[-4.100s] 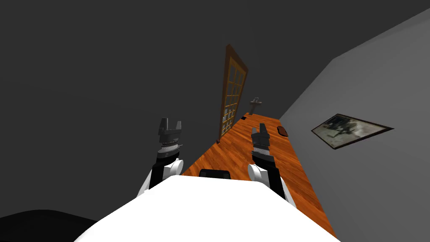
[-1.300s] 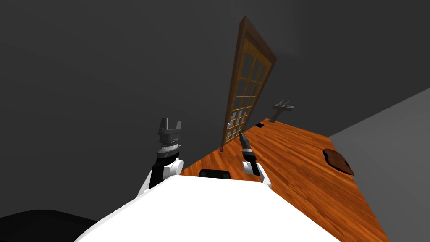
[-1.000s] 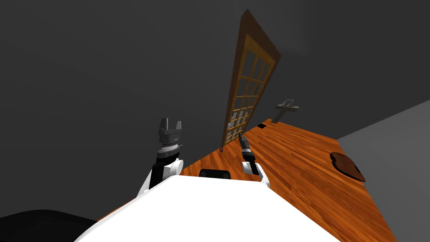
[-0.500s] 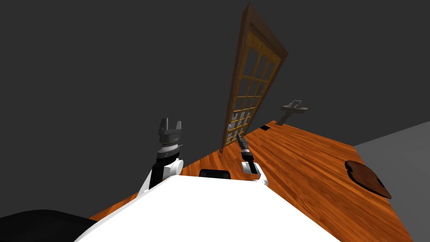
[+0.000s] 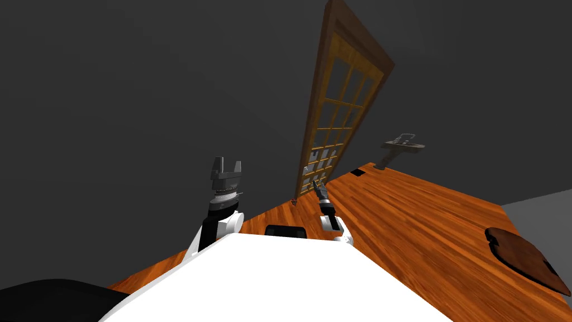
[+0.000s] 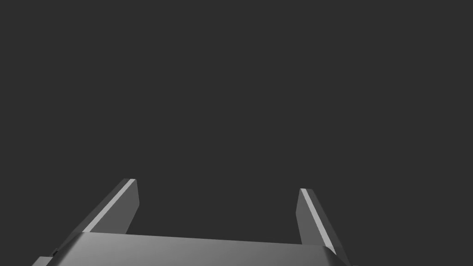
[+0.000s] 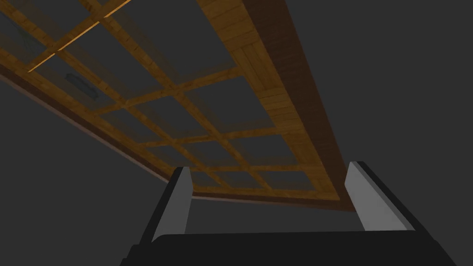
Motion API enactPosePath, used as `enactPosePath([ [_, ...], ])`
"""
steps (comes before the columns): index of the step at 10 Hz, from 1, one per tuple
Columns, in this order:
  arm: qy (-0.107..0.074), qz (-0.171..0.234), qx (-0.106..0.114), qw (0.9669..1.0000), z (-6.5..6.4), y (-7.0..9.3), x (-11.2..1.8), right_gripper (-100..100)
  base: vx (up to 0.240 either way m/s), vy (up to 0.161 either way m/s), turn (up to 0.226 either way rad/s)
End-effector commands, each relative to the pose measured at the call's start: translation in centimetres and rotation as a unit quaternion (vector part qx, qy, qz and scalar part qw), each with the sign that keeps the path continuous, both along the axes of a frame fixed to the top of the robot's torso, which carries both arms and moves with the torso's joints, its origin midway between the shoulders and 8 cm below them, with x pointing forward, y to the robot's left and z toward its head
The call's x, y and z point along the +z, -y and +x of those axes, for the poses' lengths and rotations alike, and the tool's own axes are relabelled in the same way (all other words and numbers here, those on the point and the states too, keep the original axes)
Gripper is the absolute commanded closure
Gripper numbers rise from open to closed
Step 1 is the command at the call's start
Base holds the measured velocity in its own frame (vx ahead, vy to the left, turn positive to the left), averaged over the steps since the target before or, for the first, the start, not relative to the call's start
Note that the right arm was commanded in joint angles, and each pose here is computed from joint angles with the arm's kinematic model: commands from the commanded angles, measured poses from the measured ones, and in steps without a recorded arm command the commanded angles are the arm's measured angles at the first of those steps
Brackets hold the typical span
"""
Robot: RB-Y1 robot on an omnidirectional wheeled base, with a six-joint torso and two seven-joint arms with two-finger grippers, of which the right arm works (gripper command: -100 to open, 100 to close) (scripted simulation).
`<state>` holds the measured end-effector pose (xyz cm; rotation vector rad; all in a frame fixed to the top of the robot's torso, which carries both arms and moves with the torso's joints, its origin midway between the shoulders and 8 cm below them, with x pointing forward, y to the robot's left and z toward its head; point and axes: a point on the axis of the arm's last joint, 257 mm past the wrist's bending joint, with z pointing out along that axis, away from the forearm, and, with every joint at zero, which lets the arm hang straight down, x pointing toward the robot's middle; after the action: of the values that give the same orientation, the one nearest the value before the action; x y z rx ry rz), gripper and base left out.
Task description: Pull the door open
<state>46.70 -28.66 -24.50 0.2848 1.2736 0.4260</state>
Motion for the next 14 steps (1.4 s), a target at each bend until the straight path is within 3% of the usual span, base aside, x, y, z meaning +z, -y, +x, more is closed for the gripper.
enactPosePath([
  [1, -0.007, -0.021, -0.002, 0.9998, 0.3, 0.0, -1.0, -100, 0.044, -0.102, 0.137],
  [4, -0.021, -0.058, -0.003, 0.9981, 0.7, -0.2, -3.1, -100, 0.053, -0.119, 0.137],
  [7, -0.033, -0.069, -0.004, 0.9971, 0.7, -0.3, -4.4, -100, 0.033, -0.065, 0.055],
  [14, -0.063, -0.132, 0.0, 0.9893, 1.0, -1.2, -8.4, -100, 0.037, -0.091, 0.1],
])
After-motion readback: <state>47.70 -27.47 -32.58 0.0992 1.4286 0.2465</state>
